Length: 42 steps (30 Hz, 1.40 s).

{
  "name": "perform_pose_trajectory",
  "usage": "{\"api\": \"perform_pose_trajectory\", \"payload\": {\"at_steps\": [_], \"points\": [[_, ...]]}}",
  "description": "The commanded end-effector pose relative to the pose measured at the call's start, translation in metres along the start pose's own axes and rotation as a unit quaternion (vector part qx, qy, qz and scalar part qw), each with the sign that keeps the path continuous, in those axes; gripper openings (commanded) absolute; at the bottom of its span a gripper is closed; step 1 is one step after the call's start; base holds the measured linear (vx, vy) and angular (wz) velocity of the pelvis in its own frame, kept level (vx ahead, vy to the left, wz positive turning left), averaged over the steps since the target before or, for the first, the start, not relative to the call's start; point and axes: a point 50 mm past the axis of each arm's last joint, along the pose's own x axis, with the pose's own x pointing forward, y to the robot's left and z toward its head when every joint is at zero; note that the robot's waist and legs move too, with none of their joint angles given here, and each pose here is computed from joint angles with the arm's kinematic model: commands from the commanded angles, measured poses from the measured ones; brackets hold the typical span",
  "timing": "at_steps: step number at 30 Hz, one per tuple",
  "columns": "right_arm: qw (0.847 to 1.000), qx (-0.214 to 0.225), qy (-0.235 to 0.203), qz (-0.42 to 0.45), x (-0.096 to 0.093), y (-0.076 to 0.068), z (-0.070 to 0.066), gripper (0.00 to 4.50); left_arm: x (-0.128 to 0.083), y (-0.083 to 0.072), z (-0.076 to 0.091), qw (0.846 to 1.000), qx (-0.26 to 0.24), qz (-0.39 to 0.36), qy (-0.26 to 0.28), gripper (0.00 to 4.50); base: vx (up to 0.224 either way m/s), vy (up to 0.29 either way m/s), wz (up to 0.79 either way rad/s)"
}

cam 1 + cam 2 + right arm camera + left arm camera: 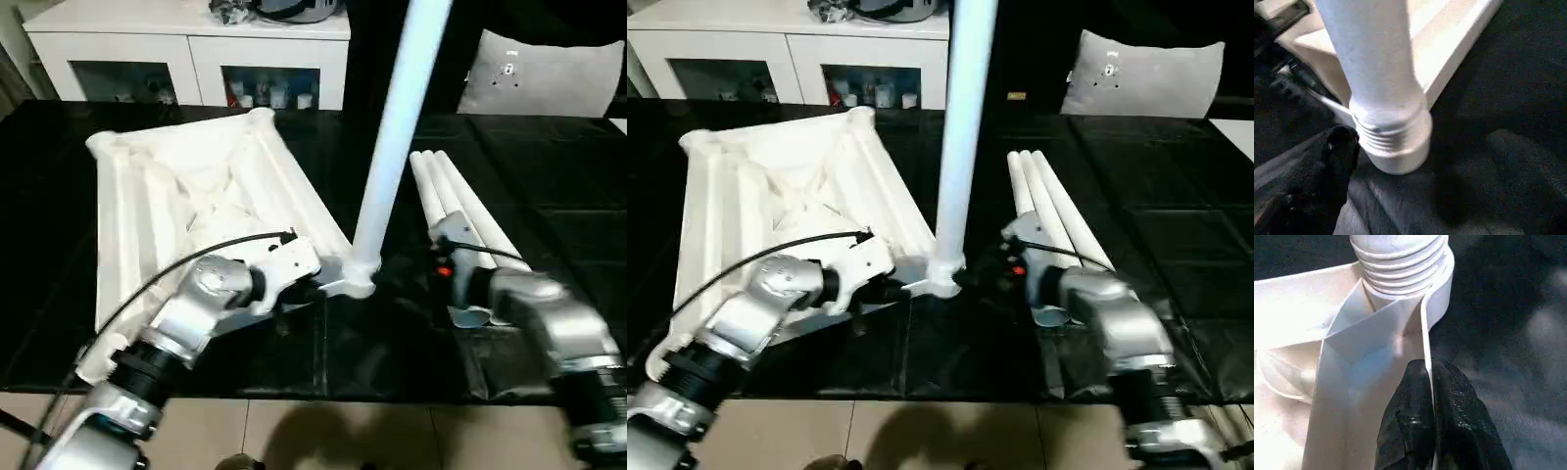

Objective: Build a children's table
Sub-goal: Rotate leg to tighten

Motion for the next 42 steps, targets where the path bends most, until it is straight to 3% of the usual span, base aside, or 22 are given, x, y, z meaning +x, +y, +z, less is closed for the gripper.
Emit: {"api": "perform_pose_trajectory", "payload": {"at_steps": [1,6,10,17,33,39,42], "points": [[0.999,-0.017,-0.002,0.036,0.001,0.006,0.005,4.45,0.003,-0.006,0.003,0.998,0.034,-0.053,0.010,0.00,0.000,0.000,0.00],[0.996,-0.059,0.029,0.062,0.002,0.008,0.002,4.45,-0.002,-0.012,0.002,0.992,0.064,-0.111,0.017,0.00,0.000,0.000,0.00],[0.994,-0.051,0.027,0.094,0.003,0.013,0.002,4.45,-0.005,-0.011,0.002,0.989,0.075,-0.125,0.022,0.00,0.000,0.000,0.00],[0.987,-0.034,0.021,0.154,0.008,0.026,0.000,3.75,-0.003,-0.013,0.005,0.986,0.083,-0.140,0.015,0.00,0.000,0.000,0.00],[0.985,-0.007,0.025,0.172,0.018,0.031,-0.010,2.48,0.001,-0.015,0.003,0.985,0.086,-0.146,0.016,0.00,0.000,0.000,0.00],[0.984,0.016,0.019,0.174,0.023,0.037,-0.014,2.35,0.002,-0.018,0.002,0.988,0.060,-0.141,0.005,0.00,0.000,0.000,0.00],[0.990,0.043,-0.009,0.137,0.033,0.039,-0.010,2.33,0.004,-0.018,0.004,0.994,0.018,-0.105,-0.006,0.00,0.000,0.000,0.00]]}}
